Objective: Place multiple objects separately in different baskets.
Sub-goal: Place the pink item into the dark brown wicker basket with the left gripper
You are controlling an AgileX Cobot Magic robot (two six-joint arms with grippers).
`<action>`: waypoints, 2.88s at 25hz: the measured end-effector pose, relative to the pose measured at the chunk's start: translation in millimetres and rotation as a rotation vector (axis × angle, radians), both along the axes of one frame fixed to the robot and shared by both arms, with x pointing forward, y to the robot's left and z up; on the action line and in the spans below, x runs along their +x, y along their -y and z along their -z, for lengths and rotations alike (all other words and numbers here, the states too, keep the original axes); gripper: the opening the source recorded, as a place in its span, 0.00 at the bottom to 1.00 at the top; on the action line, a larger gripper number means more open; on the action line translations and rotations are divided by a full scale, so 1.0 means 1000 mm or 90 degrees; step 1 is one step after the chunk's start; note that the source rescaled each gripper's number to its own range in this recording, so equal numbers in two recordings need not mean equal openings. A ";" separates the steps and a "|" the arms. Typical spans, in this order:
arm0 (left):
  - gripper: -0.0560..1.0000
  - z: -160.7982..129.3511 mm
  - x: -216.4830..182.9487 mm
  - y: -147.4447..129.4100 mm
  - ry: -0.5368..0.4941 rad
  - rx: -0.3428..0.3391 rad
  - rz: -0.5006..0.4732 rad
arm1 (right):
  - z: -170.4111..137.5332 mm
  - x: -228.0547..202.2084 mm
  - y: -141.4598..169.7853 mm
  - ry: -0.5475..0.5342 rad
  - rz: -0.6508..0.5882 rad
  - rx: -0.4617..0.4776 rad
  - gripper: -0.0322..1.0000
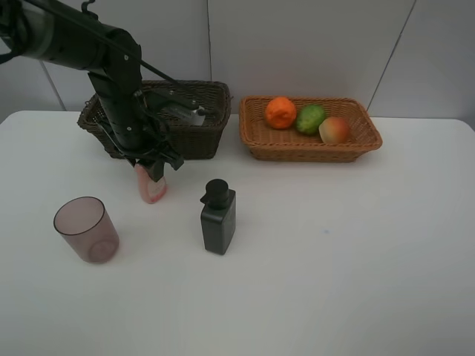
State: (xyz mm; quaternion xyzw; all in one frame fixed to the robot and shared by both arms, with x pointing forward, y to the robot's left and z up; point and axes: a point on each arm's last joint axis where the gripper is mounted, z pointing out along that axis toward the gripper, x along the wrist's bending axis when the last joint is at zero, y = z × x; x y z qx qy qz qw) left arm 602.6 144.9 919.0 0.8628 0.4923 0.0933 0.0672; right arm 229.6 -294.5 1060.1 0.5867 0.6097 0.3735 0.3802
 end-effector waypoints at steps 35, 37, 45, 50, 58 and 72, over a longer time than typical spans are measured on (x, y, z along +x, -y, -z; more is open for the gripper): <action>0.06 -0.144 0.045 -0.015 0.110 -0.082 -0.195 | 0.000 0.000 0.000 0.000 0.000 0.000 1.00; 0.06 -0.143 0.055 -0.030 0.123 -0.081 -0.217 | 0.000 0.000 0.000 0.000 0.000 0.000 1.00; 0.06 -0.104 0.093 -0.064 0.166 -0.079 -0.265 | 0.000 0.000 0.000 0.000 0.000 0.000 1.00; 0.06 -0.064 0.111 -0.070 0.163 -0.067 -0.268 | 0.000 0.000 0.000 0.000 0.000 0.000 1.00; 0.06 -0.020 0.125 -0.078 0.157 -0.061 -0.272 | 0.000 0.000 0.000 0.000 0.000 0.000 1.00; 0.94 -0.031 0.126 -0.077 0.176 -0.079 -0.275 | 0.000 0.000 0.000 0.000 0.000 0.000 1.00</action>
